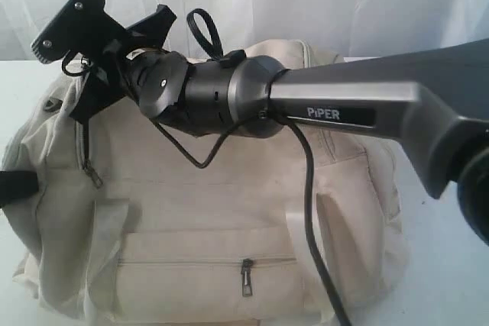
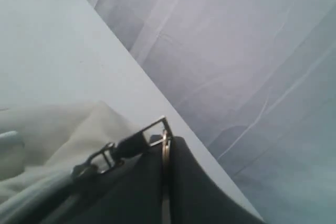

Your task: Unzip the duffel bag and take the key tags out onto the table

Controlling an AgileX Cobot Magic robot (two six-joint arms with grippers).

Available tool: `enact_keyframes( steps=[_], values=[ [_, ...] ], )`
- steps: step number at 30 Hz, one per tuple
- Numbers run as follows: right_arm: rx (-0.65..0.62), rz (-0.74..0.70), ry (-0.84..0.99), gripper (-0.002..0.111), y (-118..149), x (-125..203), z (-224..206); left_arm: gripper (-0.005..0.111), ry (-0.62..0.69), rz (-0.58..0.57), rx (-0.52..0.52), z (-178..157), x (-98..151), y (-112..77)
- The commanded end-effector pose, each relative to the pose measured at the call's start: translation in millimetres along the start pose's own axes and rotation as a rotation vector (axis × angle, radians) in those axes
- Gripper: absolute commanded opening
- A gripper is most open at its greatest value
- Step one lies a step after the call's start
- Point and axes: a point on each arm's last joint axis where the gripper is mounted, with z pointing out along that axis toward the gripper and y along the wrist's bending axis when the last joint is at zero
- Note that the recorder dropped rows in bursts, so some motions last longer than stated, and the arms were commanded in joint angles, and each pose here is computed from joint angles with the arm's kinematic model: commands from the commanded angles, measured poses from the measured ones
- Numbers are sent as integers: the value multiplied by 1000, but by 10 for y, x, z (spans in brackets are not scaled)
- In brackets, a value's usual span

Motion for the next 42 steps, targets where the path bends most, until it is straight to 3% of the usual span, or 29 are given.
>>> enact_keyframes(
  steps=[1,18,35,39,42],
  values=[
    [56,13,-16,0,-214,15,157,2,33,29,86,-11,31,-88],
    [146,57,79,0,-840,574,460,2,42,-11,158,-19,37,-153],
    [94,99,104,0,-805,625,473,3,5,51,201,-25,9,-191],
    [68,101,108,0,-787,618,468,27,-130,49,154,-25,-114,-152],
    [67,101,105,0,-794,603,461,58,-173,53,-28,-21,-157,11]
  ],
)
